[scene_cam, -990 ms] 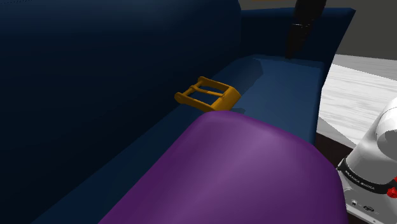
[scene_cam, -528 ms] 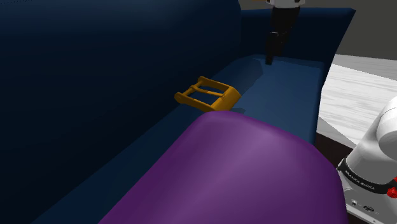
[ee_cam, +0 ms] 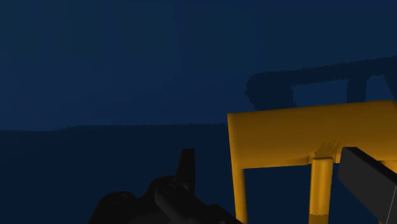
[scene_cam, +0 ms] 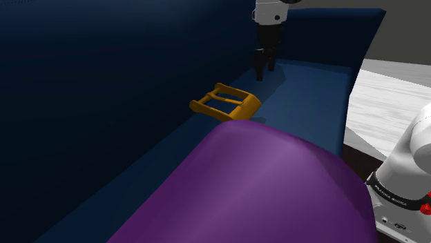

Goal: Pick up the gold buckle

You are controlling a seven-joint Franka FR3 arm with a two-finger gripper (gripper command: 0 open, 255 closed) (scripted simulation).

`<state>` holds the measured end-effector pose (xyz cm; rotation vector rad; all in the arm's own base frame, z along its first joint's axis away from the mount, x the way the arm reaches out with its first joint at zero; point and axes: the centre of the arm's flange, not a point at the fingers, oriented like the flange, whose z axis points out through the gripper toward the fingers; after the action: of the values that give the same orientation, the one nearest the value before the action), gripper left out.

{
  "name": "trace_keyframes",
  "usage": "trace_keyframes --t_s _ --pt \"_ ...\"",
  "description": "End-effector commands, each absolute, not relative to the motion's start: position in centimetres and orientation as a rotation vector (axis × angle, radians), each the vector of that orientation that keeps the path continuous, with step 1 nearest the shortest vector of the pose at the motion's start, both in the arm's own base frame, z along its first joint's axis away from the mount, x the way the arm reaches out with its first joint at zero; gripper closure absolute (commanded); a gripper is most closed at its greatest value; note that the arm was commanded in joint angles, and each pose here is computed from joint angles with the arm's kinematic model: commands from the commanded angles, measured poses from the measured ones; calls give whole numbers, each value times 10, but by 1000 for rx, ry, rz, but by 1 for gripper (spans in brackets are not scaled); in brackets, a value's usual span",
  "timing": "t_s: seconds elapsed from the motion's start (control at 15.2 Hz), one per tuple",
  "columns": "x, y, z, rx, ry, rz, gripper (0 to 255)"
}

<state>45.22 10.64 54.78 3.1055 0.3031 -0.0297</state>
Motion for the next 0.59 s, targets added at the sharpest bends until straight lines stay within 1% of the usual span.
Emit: trace_keyframes --t_s 0.0,0.53 --pt "472 126 534 3103 325 -45 0" --pt "543 200 493 3088 409 -104 0"
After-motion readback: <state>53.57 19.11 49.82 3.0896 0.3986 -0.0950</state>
